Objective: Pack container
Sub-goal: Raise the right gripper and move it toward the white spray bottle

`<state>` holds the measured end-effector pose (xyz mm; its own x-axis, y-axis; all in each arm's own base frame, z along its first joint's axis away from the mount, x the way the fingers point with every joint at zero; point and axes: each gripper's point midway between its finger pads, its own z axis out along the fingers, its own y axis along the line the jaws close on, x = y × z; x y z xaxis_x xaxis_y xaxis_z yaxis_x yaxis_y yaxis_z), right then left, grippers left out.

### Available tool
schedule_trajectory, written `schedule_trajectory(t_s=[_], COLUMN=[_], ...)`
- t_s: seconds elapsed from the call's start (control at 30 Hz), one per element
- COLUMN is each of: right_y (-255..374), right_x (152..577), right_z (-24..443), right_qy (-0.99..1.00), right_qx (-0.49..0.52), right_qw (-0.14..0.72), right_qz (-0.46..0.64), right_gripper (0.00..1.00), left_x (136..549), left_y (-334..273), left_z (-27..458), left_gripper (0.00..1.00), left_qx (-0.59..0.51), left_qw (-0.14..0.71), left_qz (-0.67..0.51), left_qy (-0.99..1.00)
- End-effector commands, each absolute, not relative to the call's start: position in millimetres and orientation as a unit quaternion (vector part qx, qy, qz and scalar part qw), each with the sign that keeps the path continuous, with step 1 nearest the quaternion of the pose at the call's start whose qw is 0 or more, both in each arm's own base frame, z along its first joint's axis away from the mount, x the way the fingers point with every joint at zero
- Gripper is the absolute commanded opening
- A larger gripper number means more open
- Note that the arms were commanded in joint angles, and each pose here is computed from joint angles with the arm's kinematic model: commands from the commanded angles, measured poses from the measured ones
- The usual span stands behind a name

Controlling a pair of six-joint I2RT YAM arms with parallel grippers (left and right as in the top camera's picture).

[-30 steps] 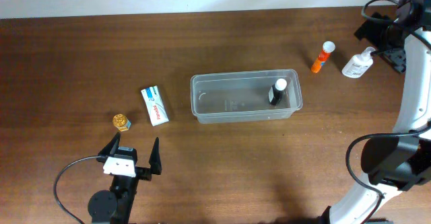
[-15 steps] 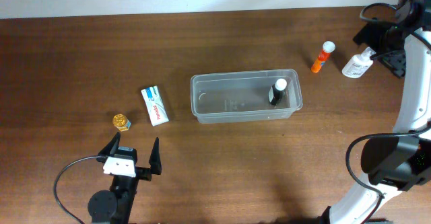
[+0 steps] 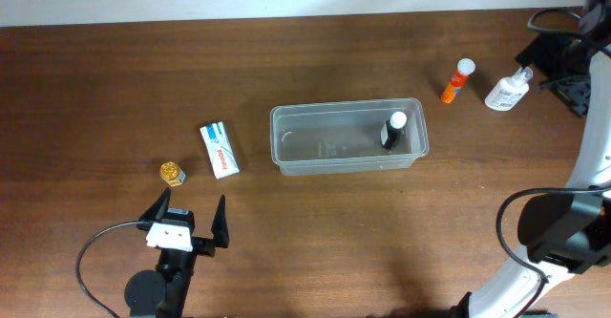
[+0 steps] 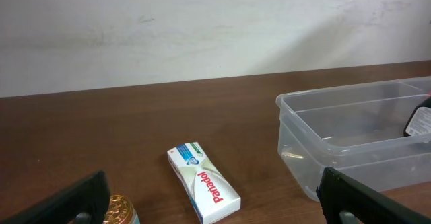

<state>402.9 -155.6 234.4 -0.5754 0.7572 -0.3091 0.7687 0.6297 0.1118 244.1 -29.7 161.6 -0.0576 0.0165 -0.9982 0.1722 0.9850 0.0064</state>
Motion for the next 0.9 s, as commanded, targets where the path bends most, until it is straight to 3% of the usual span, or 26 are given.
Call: schedule_trajectory(t_s=[0.0, 0.4, 0.87], right_y=[-156, -170, -175], right_x=[406, 412, 451], right_z=[236, 240, 223], right_qy=[0.884, 0.842, 0.841], right_qx=[0.435, 0.503, 0.492], right_qw=[0.172, 0.196, 0.227], right_qz=[-0.013, 0.001, 0.009], right_gripper=[0.98, 0.98, 0.98], left_x=[243, 243, 243], left_y=[-31, -31, -31], left_z=[162, 162, 162], left_gripper=[0.99, 0.99, 0.99], left_qx=[0.074, 0.074, 0.074], left_qw=[0.684, 0.684, 0.684], left_qz=[-0.056, -0.056, -0.056], left_qy=[0.724, 0.724, 0.724])
